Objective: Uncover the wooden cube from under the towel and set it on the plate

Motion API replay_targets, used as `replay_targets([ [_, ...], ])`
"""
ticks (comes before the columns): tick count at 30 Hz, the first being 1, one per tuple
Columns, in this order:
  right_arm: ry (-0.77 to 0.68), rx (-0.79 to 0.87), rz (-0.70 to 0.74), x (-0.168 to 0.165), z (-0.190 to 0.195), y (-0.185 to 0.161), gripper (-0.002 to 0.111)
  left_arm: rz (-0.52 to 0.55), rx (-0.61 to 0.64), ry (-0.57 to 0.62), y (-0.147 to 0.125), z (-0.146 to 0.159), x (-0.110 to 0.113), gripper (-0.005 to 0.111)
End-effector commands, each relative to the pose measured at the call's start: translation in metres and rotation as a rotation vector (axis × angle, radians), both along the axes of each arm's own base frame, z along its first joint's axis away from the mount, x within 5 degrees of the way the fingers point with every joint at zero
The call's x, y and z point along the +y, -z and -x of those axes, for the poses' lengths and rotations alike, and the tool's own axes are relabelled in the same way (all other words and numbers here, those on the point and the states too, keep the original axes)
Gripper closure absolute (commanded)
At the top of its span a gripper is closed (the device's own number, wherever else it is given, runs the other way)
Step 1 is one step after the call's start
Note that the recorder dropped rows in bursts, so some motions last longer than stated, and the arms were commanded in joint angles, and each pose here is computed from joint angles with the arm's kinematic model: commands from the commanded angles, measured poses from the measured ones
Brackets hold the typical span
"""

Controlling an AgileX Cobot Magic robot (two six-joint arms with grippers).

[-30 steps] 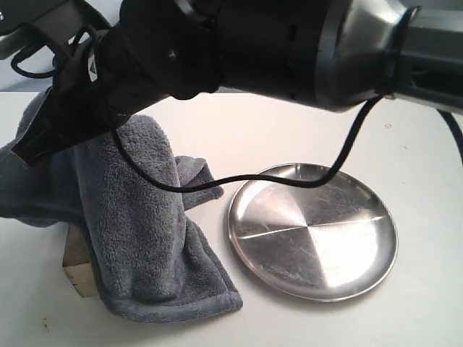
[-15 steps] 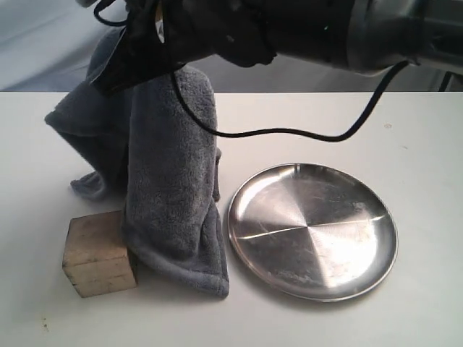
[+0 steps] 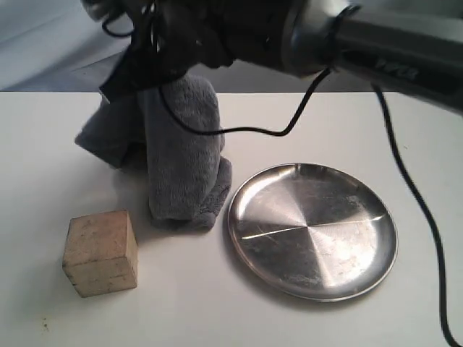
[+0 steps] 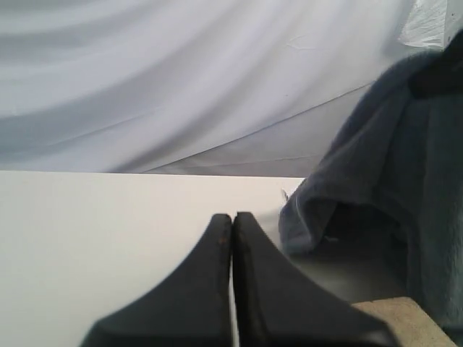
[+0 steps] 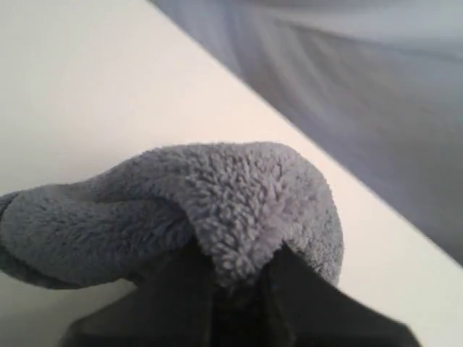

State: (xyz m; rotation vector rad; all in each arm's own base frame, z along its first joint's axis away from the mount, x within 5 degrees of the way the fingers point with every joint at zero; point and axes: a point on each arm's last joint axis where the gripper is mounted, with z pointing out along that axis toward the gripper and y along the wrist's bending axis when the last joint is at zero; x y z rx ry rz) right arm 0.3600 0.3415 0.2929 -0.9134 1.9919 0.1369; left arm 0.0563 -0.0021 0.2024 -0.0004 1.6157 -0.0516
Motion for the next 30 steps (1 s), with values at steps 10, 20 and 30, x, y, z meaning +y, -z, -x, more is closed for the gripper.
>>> replay_targets([
  [10,0.061,0.271,0.037,0.013,-0.008,0.083,0.108,0.002,0.001,0.001,0.001,0.0,0.0,0.105],
  [20,0.021,0.227,-0.019,0.018,-0.01,0.079,0.08,0.002,0.001,0.001,0.001,0.0,0.0,0.105],
  [30,0.03,0.231,-0.027,0.012,-0.002,0.052,0.033,0.002,0.001,0.001,0.001,0.0,0.0,0.105],
])
